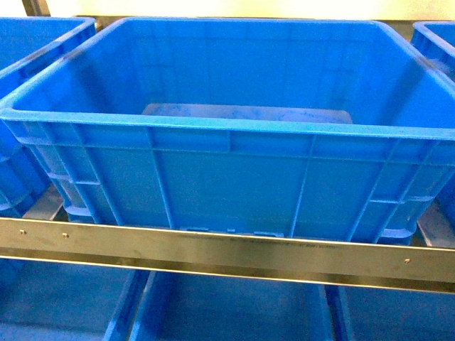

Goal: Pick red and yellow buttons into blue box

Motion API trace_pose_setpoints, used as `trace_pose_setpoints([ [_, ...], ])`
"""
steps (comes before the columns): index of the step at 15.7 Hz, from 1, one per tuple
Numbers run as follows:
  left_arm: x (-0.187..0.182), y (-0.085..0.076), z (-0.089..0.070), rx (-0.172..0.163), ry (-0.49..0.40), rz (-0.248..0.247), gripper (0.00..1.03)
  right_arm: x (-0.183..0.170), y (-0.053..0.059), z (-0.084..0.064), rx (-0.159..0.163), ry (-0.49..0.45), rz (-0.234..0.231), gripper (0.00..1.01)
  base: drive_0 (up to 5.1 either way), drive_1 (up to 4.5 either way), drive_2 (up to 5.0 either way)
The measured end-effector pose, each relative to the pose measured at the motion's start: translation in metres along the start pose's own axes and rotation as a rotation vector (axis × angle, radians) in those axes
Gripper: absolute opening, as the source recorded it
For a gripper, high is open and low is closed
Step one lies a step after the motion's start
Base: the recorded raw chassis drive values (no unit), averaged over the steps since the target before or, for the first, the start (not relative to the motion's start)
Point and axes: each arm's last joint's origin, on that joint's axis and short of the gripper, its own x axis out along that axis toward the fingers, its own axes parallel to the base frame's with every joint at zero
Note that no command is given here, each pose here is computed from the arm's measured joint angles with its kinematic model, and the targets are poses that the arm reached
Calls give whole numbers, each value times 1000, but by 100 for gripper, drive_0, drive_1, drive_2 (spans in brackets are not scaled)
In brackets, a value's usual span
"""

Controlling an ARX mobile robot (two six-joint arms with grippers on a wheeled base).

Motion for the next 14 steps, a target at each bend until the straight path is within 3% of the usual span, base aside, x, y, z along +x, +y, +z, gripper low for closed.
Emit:
trace_pose_setpoints([
  [14,0,0,0,0,0,0,98,0,0,0,0,0,0,98,0,0,0],
])
